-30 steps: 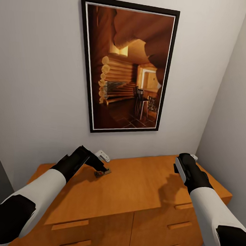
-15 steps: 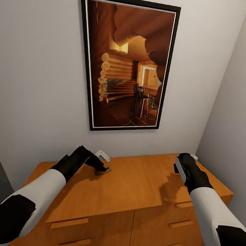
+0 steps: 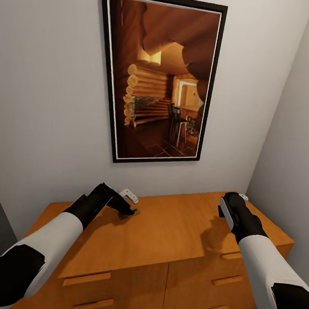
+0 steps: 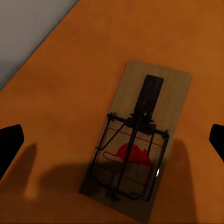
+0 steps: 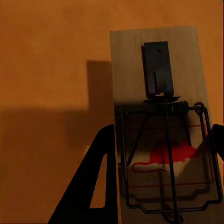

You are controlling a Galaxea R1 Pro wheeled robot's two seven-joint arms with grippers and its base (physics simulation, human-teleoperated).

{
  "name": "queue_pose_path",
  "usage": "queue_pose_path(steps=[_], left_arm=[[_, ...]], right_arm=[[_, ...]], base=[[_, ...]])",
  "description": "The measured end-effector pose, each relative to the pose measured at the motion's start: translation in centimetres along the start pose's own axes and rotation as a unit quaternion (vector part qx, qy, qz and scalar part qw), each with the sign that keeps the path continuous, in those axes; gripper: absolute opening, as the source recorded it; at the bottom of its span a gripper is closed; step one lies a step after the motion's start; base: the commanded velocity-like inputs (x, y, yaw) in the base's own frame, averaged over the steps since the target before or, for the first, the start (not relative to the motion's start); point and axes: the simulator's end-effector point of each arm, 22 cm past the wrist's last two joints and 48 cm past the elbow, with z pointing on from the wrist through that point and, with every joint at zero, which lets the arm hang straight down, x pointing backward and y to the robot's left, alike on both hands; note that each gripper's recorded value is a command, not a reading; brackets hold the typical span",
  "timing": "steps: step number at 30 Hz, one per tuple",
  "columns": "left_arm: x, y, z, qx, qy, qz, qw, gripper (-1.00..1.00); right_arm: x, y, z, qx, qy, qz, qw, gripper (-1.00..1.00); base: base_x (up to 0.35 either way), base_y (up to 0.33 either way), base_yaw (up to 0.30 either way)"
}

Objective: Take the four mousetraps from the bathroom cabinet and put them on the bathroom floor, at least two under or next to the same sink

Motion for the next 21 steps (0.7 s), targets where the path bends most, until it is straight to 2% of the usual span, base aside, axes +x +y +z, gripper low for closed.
queue_pose_path(steps=[15, 21], left_arm=[[-0.13, -0.06, 0.04, -0.002, -0.001, 0.002, 1.0000, 1.00], [-0.73, -0.16, 0.02, 0.002, -0.016, 0.011, 0.9998, 1.00]], right_arm=[[-0.24, -0.58, -0.07, 0.020, -0.006, -0.013, 0.9997, -1.00], [-0.23, -0.58, -0.08, 0.020, -0.006, -0.013, 0.9997, -1.00]], base=[[0.000, 0.000, 0.000], [0.000, 0.000, 0.000]])
